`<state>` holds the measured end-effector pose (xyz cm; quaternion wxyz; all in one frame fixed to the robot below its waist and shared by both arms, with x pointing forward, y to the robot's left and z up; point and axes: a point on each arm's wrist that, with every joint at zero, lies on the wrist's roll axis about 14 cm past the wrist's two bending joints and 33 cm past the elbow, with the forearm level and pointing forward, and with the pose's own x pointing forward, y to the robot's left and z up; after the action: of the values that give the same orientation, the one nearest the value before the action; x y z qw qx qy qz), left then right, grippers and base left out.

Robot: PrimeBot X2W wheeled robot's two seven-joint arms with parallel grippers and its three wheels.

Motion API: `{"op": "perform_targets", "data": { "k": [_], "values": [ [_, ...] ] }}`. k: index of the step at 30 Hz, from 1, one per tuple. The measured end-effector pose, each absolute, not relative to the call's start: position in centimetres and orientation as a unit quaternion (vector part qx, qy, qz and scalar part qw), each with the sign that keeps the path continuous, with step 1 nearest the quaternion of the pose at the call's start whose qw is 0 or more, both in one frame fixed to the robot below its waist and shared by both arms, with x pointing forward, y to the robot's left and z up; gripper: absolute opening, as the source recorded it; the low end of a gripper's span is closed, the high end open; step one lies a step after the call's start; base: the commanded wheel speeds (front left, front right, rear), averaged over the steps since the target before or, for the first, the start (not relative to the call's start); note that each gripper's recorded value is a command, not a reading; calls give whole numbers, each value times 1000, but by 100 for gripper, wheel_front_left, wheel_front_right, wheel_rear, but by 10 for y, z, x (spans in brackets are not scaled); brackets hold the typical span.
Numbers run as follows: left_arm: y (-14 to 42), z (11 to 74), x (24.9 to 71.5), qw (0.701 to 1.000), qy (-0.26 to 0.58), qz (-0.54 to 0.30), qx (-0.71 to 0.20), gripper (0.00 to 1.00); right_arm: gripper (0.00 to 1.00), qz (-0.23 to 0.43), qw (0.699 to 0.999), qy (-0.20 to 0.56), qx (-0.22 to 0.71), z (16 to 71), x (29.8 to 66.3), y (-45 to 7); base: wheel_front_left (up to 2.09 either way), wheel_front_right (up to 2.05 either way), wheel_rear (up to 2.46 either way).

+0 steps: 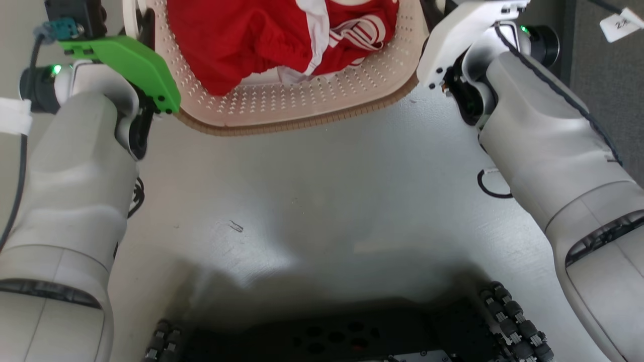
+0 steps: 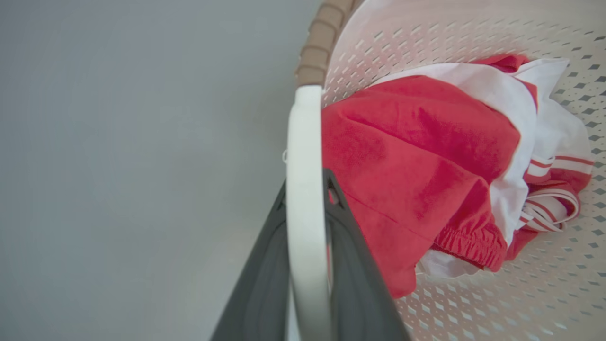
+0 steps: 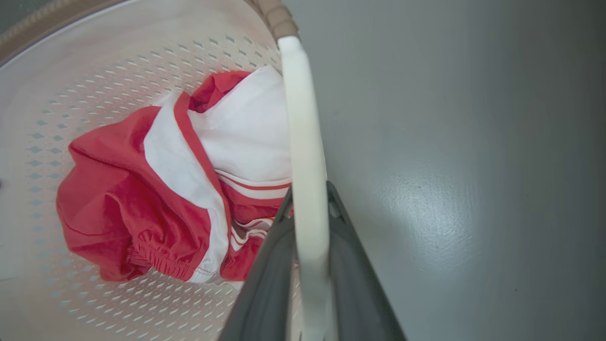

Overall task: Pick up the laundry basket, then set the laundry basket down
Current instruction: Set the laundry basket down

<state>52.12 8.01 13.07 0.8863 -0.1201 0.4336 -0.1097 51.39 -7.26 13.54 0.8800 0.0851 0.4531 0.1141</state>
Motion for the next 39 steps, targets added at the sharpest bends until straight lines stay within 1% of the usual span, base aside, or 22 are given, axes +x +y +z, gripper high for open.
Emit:
{"op": "perform_targets", "data": {
  "k": [5,17,23,24,25,26,27,30,39],
  "values": [
    [79,127,527,887,432,-115,-118,0,0,113,882,449,84,132,520,-74,0,0,0],
    [77,123,531,887,430,-117,-119,0,0,113,883,448,84,128,521,-75,0,0,0],
    [78,124,528,886,432,-116,-120,0,0,123,876,457,92,128,518,-73,0,0,0],
    [77,125,528,886,433,-116,-120,21,20,124,875,458,95,128,517,-73,0,0,0],
    [78,125,527,886,433,-116,-120,55,56,123,873,461,97,128,516,-73,0,0,0],
    [79,125,527,885,434,-115,-120,69,100,124,871,465,99,128,515,-74,0,0,0],
    [80,125,526,885,435,-114,-119,100,100,125,871,465,97,127,515,-77,0,0,0],
    [88,125,524,885,439,-107,-113,100,100,122,867,475,89,125,513,-88,0,0,0],
    [91,131,526,887,436,-103,-114,100,100,140,863,475,104,131,512,-77,0,0,0]
  ]
}}
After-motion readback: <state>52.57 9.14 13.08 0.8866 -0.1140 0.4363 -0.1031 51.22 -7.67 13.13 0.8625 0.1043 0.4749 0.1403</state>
